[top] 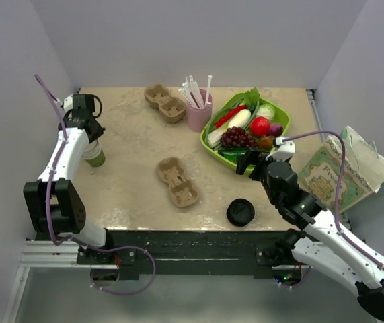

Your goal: Pack the takeout coffee

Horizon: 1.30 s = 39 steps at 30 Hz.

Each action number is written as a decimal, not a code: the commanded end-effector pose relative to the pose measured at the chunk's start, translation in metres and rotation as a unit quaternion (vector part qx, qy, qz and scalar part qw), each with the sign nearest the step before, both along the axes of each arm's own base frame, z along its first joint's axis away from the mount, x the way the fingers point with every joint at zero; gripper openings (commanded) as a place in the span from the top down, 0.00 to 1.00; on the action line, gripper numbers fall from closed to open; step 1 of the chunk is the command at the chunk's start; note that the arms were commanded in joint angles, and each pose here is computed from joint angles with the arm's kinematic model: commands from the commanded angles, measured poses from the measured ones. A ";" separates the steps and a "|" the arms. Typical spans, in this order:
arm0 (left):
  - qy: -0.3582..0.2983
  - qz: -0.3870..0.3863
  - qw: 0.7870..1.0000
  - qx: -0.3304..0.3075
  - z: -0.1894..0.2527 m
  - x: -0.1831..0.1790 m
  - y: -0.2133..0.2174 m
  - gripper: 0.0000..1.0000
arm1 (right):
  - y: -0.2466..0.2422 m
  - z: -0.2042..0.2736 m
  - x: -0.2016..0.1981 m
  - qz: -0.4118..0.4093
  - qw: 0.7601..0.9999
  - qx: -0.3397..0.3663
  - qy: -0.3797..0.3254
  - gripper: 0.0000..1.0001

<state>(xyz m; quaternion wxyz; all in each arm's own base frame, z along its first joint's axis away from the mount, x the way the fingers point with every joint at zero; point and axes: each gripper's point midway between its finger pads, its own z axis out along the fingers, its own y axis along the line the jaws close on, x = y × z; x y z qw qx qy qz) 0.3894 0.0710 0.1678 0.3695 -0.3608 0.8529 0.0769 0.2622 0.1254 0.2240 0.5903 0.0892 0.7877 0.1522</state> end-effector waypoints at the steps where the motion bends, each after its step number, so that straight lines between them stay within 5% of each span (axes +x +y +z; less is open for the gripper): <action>1: -0.034 0.006 0.999 0.002 0.023 0.009 0.008 0.92 | -0.006 0.012 0.003 -0.022 1.000 0.008 -0.016 0.02; 3: -0.039 0.006 0.999 0.001 0.028 0.008 0.008 1.00 | -0.006 0.012 0.003 -0.021 1.000 0.006 -0.015 0.02; 17: -0.078 0.012 0.997 0.019 0.086 0.000 0.013 1.00 | -0.006 0.010 0.003 -0.023 1.000 0.007 -0.010 0.02; 27: 0.044 0.008 0.998 0.043 0.037 0.004 0.024 1.00 | -0.006 0.006 0.006 -0.028 1.000 -0.002 0.000 0.02; 31: 0.098 0.017 0.993 0.070 0.049 0.007 0.033 1.00 | -0.004 0.004 0.008 -0.026 1.000 -0.005 0.002 0.02; 36: 0.101 -0.048 0.991 0.078 0.055 0.015 0.018 1.00 | 0.012 0.003 0.010 0.012 1.000 -0.003 0.002 0.02; 39: 0.126 -0.110 0.983 0.078 0.046 0.020 -0.032 1.00 | 0.025 0.005 0.011 0.043 0.999 0.001 -0.007 0.02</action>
